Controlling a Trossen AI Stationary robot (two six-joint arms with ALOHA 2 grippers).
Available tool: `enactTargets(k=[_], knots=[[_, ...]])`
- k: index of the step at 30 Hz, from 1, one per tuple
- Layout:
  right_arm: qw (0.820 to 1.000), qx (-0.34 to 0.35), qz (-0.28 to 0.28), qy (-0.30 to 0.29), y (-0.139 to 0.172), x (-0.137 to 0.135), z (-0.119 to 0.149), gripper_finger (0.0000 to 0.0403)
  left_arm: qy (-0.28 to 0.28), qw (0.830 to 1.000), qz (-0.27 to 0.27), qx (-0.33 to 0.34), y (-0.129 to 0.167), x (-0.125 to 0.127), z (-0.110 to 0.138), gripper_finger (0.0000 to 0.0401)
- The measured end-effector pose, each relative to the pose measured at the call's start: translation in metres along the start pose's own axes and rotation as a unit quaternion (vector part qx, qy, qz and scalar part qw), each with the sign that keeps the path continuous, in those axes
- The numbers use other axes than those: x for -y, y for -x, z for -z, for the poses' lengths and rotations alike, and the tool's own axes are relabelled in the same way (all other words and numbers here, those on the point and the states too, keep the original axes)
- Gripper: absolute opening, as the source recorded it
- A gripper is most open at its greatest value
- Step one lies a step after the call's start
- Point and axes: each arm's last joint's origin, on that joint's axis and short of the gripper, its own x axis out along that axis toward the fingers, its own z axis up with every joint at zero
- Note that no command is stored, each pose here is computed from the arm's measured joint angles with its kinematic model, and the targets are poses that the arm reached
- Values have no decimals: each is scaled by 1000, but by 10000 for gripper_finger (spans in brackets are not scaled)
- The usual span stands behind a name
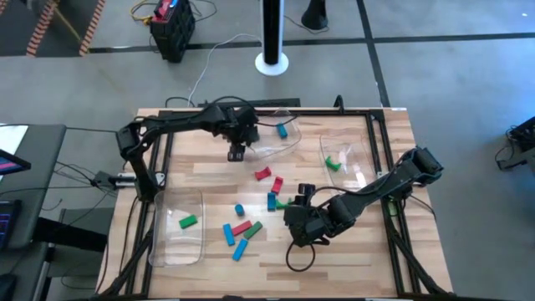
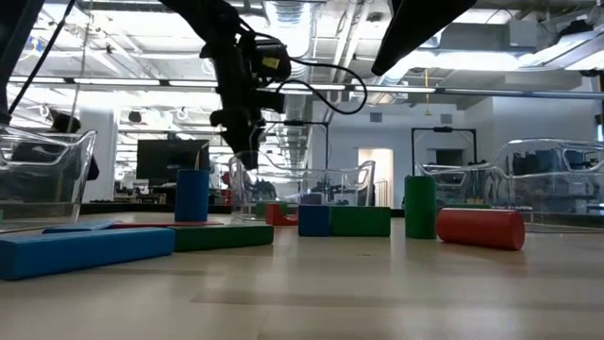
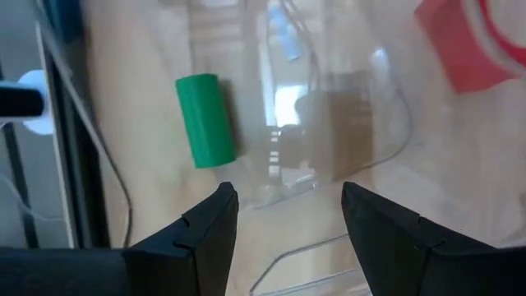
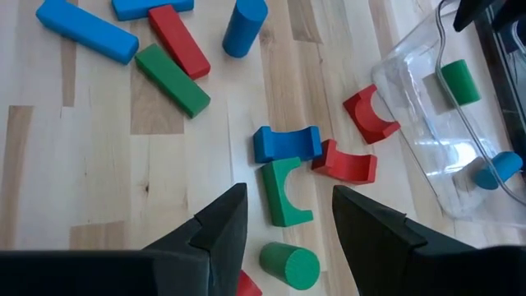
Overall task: Sort blocks by size
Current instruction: Adjust the top transparent bin
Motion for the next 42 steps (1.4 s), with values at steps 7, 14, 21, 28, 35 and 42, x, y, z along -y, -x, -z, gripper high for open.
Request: enactTargets(k=[7,14,21,28,35,42], knots=[[1000,0,0,0,0,0,0,207,19,999,-39,-24,-2,-17,10,212],[1000,0,0,0,0,0,0,207,42,997,-54,-29,-3,-31,19,212],[1000,0,0,0,0,0,0,207,60,994,-87,-12,-3,-43,20,212],[1000,0,0,0,0,0,0,207,70,992,-108,-1,1,-49,20,212],[1000,2,4,5,0,1,0,207,83,987,-121,63,47,-39,17,212],[1000,-4,7,9,-1,2,1,207,108,974,-48,192,125,-3,24,212]])
